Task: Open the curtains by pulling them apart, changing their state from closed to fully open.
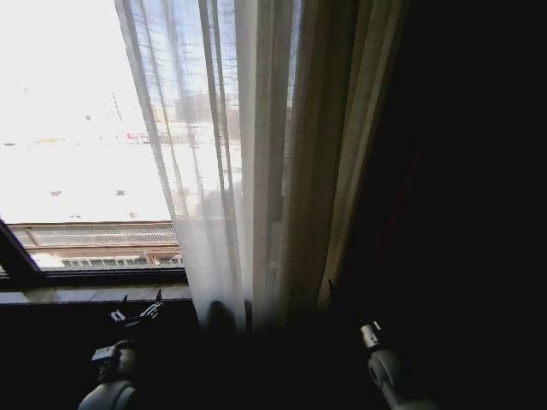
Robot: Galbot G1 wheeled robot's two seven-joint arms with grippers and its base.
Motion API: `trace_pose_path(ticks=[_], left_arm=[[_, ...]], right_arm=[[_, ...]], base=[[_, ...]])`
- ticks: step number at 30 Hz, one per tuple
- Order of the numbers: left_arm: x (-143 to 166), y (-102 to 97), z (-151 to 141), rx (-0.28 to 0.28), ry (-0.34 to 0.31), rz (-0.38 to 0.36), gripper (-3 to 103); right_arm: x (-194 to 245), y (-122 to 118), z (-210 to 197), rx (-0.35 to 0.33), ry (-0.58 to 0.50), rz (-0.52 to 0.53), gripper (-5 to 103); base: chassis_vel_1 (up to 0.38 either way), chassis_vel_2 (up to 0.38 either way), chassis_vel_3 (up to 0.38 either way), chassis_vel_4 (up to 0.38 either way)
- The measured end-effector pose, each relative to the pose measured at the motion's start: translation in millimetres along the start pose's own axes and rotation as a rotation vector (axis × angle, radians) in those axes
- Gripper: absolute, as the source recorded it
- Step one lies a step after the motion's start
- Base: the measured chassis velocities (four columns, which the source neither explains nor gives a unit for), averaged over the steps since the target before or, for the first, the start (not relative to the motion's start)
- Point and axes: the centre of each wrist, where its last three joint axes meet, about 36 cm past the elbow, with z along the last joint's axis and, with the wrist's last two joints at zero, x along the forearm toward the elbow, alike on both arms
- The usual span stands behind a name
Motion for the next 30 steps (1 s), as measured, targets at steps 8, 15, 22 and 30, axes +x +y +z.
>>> trace_pose_path(ticks=[8,15,22,30], left_arm=[[0.0,0.0,0.0,0.000,0.000,0.000,100],[0.0,0.0,0.0,0.000,0.000,0.000,100],[0.0,0.0,0.0,0.000,0.000,0.000,100],[0.0,0.0,0.0,0.000,0.000,0.000,100]], right_arm=[[-0.4,2.9,-1.0,0.004,-0.005,-0.013,100],[-0.4,4.3,1.0,0.015,-0.001,-0.026,100],[-1.6,4.4,2.6,0.018,0.002,-0.031,100],[-8.1,5.0,6.5,0.016,-0.030,-0.021,100]], base=[[0.322,0.263,-0.330,-0.265],[0.361,0.326,-0.366,-0.330],[0.383,0.351,-0.373,-0.342],[0.346,0.339,-0.355,-0.355]])
